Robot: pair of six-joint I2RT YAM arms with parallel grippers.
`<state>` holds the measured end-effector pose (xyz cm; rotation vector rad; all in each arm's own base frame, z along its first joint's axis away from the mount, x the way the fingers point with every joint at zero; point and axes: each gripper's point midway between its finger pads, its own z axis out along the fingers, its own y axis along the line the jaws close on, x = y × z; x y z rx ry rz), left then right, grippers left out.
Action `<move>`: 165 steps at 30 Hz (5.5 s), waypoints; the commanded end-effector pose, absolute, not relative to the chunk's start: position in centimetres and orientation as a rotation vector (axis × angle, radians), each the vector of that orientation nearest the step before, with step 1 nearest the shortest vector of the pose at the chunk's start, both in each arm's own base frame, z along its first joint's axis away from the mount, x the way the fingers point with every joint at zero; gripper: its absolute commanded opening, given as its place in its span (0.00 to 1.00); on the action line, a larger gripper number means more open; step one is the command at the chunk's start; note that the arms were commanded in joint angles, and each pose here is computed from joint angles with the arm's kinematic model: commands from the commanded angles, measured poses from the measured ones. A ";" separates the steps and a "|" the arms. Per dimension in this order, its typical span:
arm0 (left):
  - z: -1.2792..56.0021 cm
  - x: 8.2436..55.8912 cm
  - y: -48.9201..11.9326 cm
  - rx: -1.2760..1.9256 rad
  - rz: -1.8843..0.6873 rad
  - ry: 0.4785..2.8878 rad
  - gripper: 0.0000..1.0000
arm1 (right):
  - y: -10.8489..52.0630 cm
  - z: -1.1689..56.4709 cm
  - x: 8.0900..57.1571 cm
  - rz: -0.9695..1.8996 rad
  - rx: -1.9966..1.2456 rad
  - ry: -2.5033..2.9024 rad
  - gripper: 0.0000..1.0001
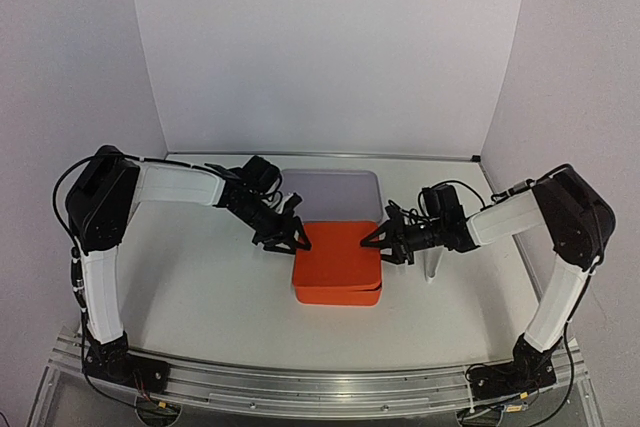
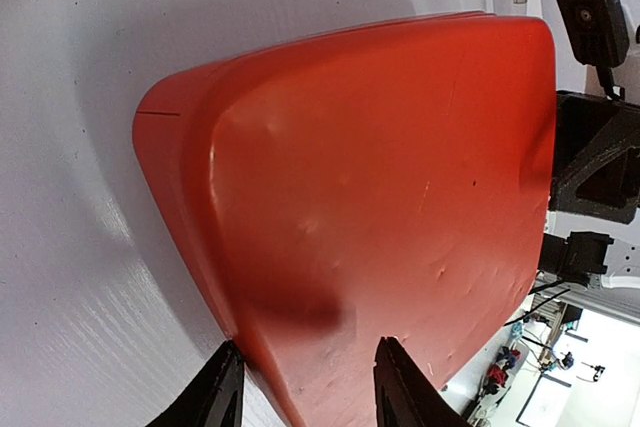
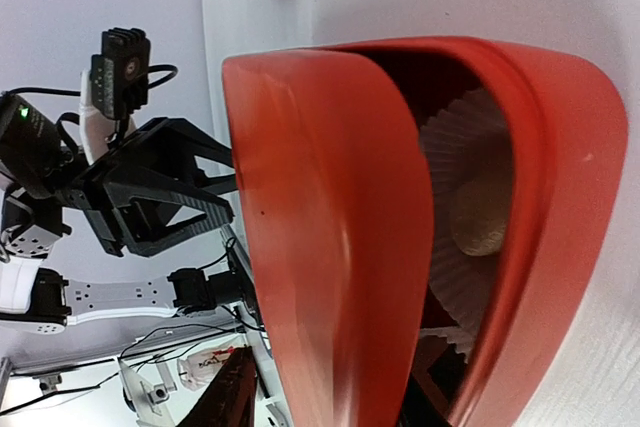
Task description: Pack the chocolate
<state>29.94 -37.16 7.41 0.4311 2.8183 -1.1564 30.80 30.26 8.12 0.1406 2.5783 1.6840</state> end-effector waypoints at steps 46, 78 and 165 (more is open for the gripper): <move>8.5 29.7 -39.8 0.500 -1.080 2.893 0.43 | 25.8 8.1 29.3 1.147 0.090 2.842 0.58; 6.4 29.4 -40.6 0.473 -0.842 3.013 0.43 | 27.0 6.5 29.9 1.027 0.061 2.887 0.57; 10.2 39.2 -37.6 0.165 -0.862 2.748 0.87 | 25.8 8.6 35.2 0.874 0.096 2.784 0.65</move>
